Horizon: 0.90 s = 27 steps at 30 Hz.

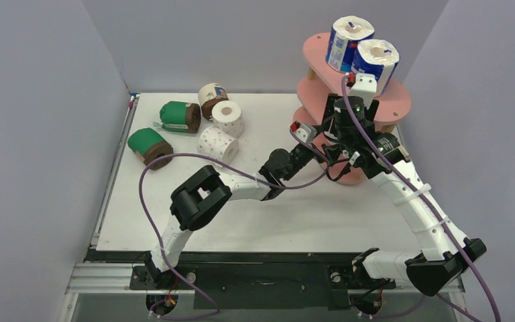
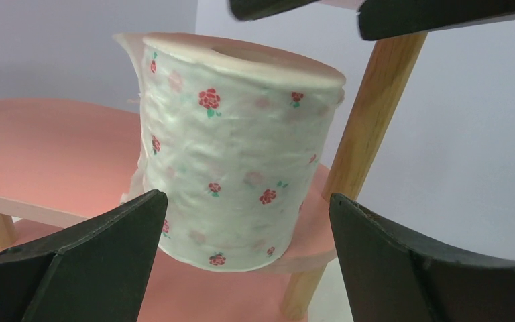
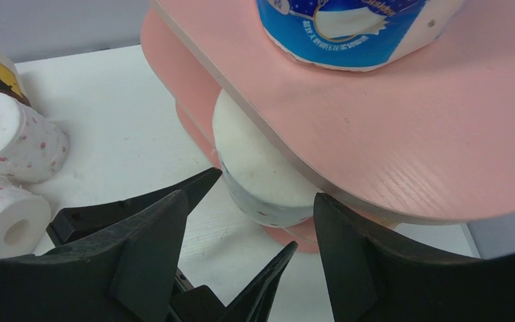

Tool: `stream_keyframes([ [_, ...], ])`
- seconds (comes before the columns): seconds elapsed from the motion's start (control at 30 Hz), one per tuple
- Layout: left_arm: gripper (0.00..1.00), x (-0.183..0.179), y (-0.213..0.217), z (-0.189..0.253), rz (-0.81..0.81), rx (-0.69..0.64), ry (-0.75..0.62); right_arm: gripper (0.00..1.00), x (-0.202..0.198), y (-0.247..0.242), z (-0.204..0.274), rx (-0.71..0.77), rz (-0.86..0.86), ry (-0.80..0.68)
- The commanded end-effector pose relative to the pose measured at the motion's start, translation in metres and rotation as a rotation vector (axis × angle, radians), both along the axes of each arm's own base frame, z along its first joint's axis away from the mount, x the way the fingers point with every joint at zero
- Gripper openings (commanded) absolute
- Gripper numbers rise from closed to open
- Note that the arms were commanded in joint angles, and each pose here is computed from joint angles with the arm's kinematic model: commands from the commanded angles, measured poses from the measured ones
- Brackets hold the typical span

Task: Place and organize the paper towels onto the shelf
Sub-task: Place the paper towel on the shelf.

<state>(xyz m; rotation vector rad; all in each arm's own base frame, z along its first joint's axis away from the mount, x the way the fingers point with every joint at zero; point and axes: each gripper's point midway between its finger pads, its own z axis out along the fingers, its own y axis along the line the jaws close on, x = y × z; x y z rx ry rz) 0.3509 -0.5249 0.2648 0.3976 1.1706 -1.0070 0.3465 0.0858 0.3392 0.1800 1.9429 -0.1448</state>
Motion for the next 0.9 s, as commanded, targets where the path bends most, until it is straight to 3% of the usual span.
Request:
stream_keyframes([
  [0.0,0.90,0.013,0.002,0.018,0.024,-0.038,-0.036,0.65,-0.014,-0.017,0.051,0.081,-0.033,-0.146],
  [0.37,0.89,0.031,0.000,0.010,0.013,-0.015,-0.024,0.65,-0.043,-0.021,0.050,0.140,0.035,-0.230],
  [0.87,0.87,0.013,-0.029,0.017,-0.139,-0.007,-0.056,0.65,-0.056,-0.022,0.045,0.165,0.055,-0.254],
])
